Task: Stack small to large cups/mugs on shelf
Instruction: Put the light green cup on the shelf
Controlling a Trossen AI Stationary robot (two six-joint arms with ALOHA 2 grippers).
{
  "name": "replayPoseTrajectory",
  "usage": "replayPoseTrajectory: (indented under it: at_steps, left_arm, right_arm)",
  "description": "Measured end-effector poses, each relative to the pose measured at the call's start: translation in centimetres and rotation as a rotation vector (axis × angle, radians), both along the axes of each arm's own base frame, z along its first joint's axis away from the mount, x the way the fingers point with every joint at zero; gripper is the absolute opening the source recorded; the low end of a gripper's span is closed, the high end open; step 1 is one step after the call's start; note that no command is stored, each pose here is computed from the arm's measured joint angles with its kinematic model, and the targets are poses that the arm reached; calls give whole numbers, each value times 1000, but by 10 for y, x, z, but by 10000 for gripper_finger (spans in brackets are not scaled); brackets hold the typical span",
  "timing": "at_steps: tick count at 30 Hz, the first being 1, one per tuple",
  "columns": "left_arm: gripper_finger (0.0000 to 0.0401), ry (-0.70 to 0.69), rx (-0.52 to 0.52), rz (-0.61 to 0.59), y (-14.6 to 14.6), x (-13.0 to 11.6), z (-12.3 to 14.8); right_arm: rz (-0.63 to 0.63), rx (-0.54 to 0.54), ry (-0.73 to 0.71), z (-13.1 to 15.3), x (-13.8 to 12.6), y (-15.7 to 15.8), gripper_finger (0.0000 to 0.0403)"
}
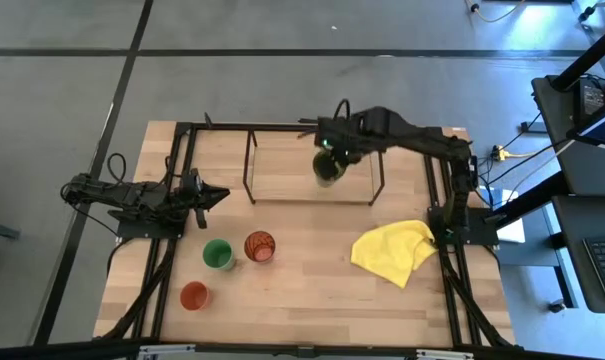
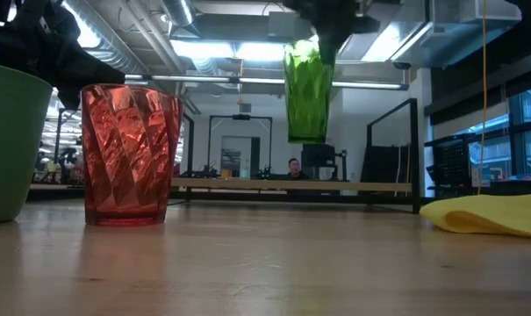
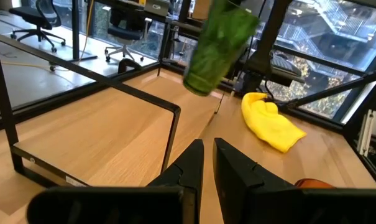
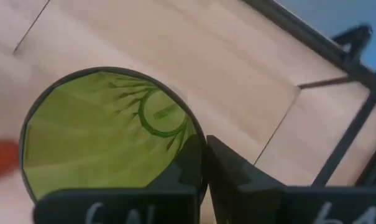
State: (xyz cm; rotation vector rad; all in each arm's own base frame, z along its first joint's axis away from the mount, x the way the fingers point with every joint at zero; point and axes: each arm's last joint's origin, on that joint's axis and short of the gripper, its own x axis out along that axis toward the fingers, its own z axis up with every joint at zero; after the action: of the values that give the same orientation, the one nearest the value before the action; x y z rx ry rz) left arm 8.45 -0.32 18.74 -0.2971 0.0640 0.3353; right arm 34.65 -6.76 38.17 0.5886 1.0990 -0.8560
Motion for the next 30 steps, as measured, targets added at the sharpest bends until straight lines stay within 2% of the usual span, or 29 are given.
replayPoseTrajectory:
  at_steps: [5, 9, 11, 19, 22, 25, 30]
  left_arm:
    - [30, -2, -1, 0, 0, 0, 0]
    - [30, -2, -1, 0, 0, 0, 0]
    - [30, -3, -1, 0, 0, 0, 0]
    - [30, -3, -1, 0, 0, 0, 0]
    - [30, -3, -1, 0, 0, 0, 0]
    - [30, -3, -1, -1, 0, 0, 0]
    - [30, -3, -1, 0, 0, 0, 0]
  right_arm:
    - [-157, 66, -45, 1, -6, -21, 16]
    - [-261, 79, -75, 1, -6, -23, 18]
    - [-291, 120, -92, 1, -6, -20, 18]
    - [-162, 176, -119, 7, 0, 60, 16]
    - [-160, 144, -168, 20, -14, 70, 12]
    - [-211, 117, -187, 28, -41, 60, 12]
    - [-348, 108, -142, 18, -88, 40, 11]
